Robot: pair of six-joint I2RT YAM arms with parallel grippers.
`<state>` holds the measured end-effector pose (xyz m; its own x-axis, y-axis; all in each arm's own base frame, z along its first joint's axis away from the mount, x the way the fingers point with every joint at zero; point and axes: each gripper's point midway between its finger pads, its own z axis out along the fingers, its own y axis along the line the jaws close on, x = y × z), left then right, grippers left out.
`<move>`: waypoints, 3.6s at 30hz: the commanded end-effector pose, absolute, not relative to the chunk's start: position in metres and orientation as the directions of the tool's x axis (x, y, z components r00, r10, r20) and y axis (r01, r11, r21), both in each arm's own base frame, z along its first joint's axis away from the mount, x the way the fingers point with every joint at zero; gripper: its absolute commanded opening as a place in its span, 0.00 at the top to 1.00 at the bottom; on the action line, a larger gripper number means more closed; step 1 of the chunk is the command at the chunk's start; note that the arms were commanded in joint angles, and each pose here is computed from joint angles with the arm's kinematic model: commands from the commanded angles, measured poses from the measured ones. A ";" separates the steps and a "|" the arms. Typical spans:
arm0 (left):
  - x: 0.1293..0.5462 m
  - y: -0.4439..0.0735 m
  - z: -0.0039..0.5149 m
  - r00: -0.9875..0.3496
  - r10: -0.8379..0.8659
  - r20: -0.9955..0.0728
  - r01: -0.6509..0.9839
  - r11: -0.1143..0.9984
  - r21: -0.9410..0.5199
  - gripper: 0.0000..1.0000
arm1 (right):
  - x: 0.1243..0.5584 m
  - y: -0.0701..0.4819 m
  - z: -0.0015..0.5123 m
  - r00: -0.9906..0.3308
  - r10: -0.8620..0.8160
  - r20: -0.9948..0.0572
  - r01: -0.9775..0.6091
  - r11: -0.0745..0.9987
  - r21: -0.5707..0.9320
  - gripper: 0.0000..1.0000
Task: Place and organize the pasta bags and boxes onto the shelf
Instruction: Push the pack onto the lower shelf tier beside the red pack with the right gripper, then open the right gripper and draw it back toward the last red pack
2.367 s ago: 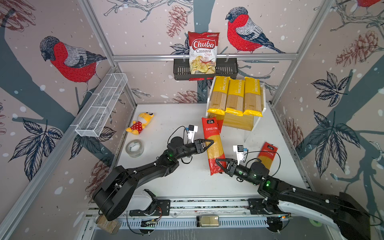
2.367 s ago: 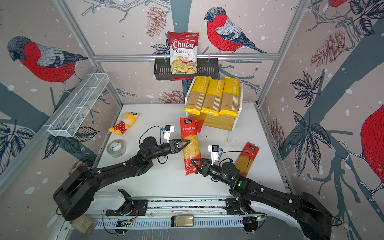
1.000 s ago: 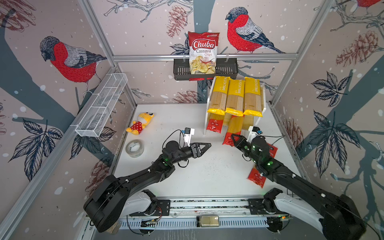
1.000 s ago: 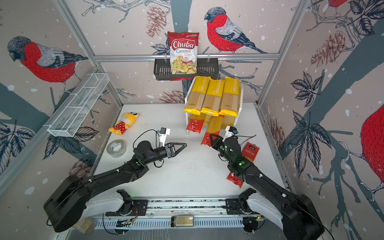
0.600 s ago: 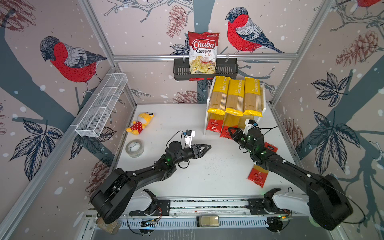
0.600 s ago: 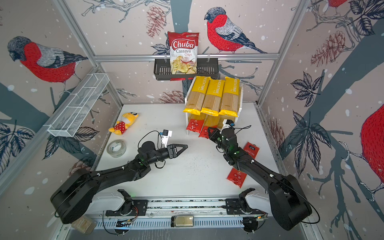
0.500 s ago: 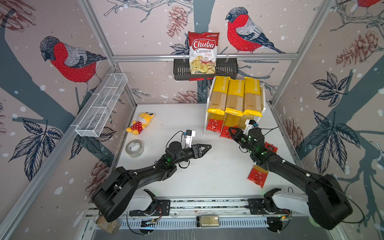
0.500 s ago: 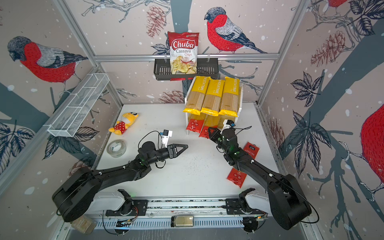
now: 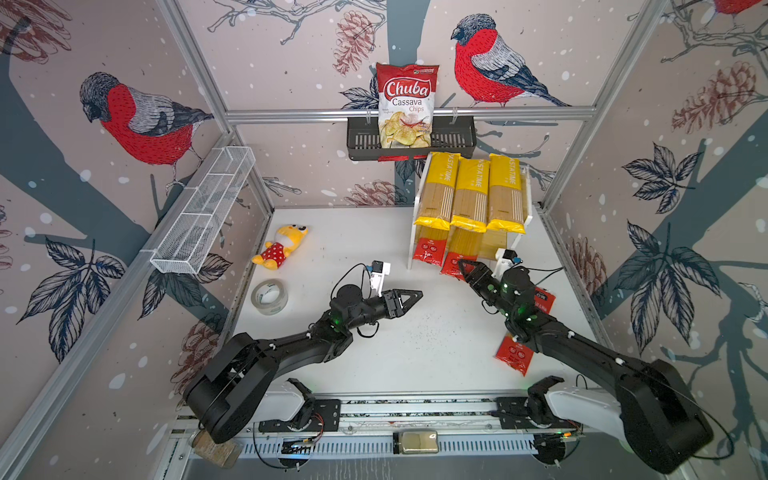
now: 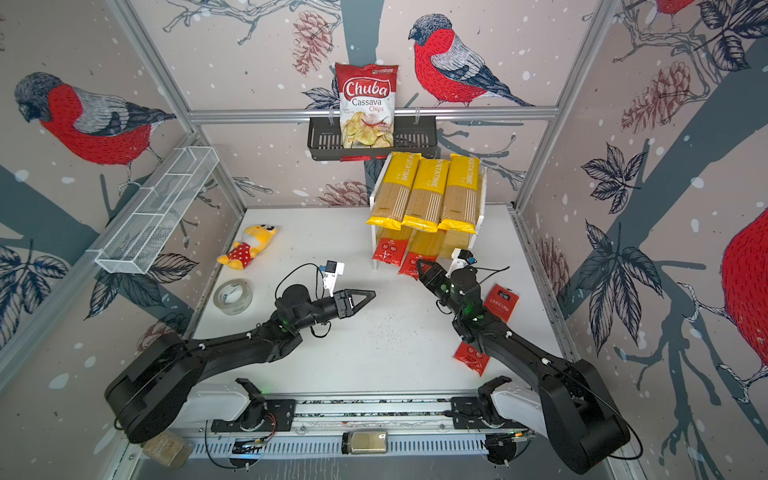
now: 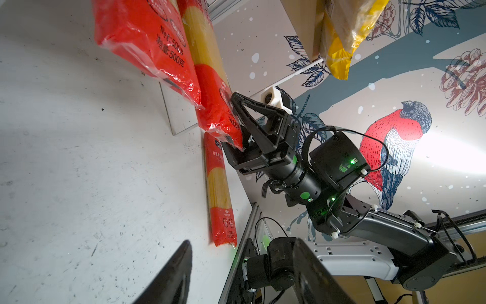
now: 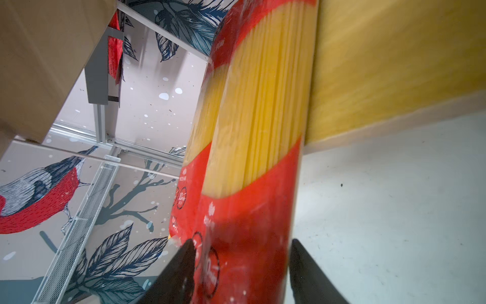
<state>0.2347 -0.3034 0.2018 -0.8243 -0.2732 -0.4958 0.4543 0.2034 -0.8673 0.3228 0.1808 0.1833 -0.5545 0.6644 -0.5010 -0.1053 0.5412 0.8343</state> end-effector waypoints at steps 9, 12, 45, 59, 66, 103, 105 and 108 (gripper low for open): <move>0.237 -0.303 0.209 -0.809 -0.293 -0.510 0.475 0.186 -0.860 0.40 | 0.296 0.178 0.198 -0.481 0.774 -0.411 -0.154 0.387 0.909 0.37; 0.236 -0.302 0.209 -0.809 -0.294 -0.508 0.474 0.184 -0.861 0.40 | 0.291 0.181 0.200 -0.461 0.797 -0.390 -0.167 0.354 0.920 0.36; 0.233 -0.307 0.201 -0.820 -0.271 -0.504 0.468 0.191 -0.863 0.41 | 0.323 0.187 0.194 -0.539 0.637 -0.551 -0.192 0.544 0.817 0.84; 0.230 -0.310 0.200 -0.821 -0.266 -0.505 0.467 0.195 -0.862 0.41 | 0.336 0.197 0.192 -0.540 0.663 -0.518 -0.194 0.502 0.843 0.76; 0.229 -0.310 0.197 -0.819 -0.264 -0.509 0.468 0.205 -0.860 0.41 | 0.317 0.195 0.188 -0.535 0.680 -0.501 -0.174 0.491 0.853 0.50; 0.228 -0.315 0.181 -0.767 -0.182 -0.615 0.533 0.353 -0.769 0.41 | 0.270 0.186 0.131 -0.633 0.618 -0.467 0.054 0.636 0.770 0.37; 0.228 -0.316 0.175 -0.744 -0.164 -0.648 0.548 0.406 -0.732 0.41 | 0.258 0.180 0.115 -0.655 0.595 -0.465 0.102 0.680 0.727 0.37; 0.220 -0.323 0.162 -0.714 -0.096 -0.694 0.580 0.474 -0.663 0.40 | 0.244 0.155 0.095 -0.661 0.559 -0.501 0.199 0.774 0.601 0.36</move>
